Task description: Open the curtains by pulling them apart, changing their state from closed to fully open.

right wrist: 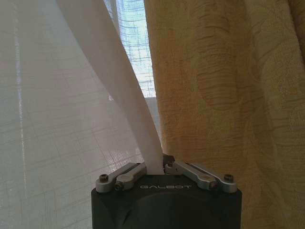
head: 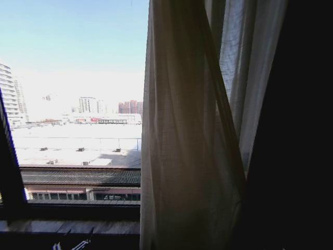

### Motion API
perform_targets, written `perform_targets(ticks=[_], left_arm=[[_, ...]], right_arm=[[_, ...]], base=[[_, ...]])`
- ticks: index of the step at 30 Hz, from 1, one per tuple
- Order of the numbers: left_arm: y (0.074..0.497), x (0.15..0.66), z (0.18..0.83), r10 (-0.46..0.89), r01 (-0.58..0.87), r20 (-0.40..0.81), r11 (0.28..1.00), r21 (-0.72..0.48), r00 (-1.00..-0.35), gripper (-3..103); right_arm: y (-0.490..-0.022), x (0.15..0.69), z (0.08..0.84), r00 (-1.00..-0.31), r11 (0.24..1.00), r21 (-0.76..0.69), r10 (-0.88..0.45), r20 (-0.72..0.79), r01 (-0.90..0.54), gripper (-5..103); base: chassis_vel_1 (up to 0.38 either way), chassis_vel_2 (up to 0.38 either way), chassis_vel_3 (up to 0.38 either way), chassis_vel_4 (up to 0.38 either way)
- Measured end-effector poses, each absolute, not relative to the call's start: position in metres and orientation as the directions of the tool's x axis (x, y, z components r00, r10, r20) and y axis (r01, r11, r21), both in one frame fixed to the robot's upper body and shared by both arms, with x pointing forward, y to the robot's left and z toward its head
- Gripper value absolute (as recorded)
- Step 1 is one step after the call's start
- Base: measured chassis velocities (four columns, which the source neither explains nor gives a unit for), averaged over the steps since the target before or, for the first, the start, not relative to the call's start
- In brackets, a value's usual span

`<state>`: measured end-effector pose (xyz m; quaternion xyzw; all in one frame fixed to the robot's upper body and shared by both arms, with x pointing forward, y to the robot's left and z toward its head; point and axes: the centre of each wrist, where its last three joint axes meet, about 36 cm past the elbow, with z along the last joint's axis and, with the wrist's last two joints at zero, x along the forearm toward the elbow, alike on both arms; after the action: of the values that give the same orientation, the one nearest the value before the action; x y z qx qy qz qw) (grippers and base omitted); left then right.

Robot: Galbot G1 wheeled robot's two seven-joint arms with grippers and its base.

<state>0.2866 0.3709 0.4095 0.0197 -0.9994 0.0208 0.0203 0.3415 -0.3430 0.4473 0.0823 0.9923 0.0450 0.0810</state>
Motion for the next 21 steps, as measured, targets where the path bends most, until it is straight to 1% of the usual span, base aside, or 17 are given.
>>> perform_targets(ticks=[9,21], left_arm=[[0.371,0.2858,0.4088,-0.039,-0.041,0.044,0.998,-0.041,-0.998,100],[0.3689,0.2824,0.4108,-0.037,-0.039,0.041,0.998,-0.044,-0.998,100]], right_arm=[[-0.3403,0.3416,0.4442,-0.974,0.982,0.104,0.17,-0.153,0.155,1],[-0.3422,0.3379,0.4444,-0.971,0.982,0.094,0.176,-0.163,0.163,1]], base=[[-0.083,-0.067,0.07,0.084],[0.0,0.0,0.0,0.0]])
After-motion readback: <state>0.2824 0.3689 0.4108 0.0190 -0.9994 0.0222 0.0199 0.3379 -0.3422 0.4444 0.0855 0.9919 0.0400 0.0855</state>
